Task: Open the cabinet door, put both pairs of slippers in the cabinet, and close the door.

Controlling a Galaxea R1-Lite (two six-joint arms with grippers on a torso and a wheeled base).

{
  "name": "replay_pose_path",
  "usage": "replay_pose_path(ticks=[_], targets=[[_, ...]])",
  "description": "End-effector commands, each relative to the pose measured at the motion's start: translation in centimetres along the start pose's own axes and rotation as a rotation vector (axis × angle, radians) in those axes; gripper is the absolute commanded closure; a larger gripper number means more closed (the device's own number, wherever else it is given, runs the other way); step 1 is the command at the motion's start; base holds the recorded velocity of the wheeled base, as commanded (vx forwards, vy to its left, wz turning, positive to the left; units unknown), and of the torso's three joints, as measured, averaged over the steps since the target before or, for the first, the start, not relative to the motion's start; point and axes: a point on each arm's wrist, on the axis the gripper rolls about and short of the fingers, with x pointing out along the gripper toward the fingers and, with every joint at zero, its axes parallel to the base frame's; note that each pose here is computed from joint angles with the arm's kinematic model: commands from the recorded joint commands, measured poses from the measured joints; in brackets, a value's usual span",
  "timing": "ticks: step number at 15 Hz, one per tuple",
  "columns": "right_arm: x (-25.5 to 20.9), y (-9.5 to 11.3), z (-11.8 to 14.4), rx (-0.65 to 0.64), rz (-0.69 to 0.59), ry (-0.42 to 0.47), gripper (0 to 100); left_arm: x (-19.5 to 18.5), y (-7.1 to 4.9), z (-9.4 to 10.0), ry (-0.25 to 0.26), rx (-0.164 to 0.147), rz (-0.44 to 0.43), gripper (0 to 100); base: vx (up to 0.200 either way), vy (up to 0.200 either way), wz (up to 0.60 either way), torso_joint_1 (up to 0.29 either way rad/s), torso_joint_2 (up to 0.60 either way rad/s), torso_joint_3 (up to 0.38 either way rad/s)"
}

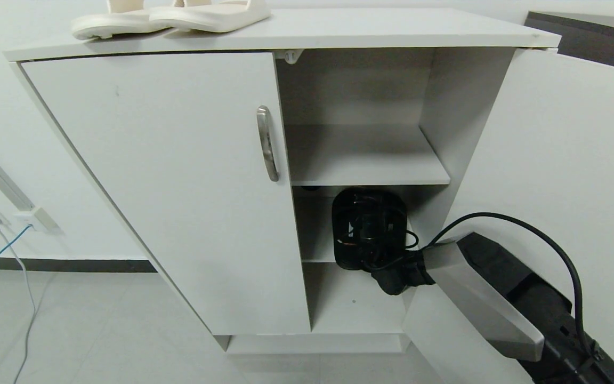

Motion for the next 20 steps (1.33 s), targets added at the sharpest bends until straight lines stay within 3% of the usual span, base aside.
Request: replay_pose_path(ticks=[1, 14, 15, 20], targets=[[0.3, 0.0, -0.6, -0.007, -0.001, 0.005, 100, 0.0, 0.0, 0.0, 0.0, 0.0, 0.0, 100, 0.0, 0.0, 0.0, 0.0, 0.0, 0.0], [1.3, -0.7, -1.1, -0.011, -0.009, 0.009, 100, 0.0, 0.0, 0.0, 0.002, -0.002, 0.0, 100, 0.0, 0.0, 0.0, 0.0, 0.0, 0.0], [1.3, -0.7, -1.1, -0.01, -0.009, 0.008, 0, 0.0, 0.0, 0.0, 0.0, -0.002, 0.0, 100, 0.0, 0.0, 0.0, 0.0, 0.0, 0.0], [0.6, -0.7, -0.3, -0.013, -0.005, 0.013, 0, 0.0, 0.0, 0.0, -0.001, -0.005, 0.0, 100, 0.0, 0.0, 0.0, 0.0, 0.0, 0.0]])
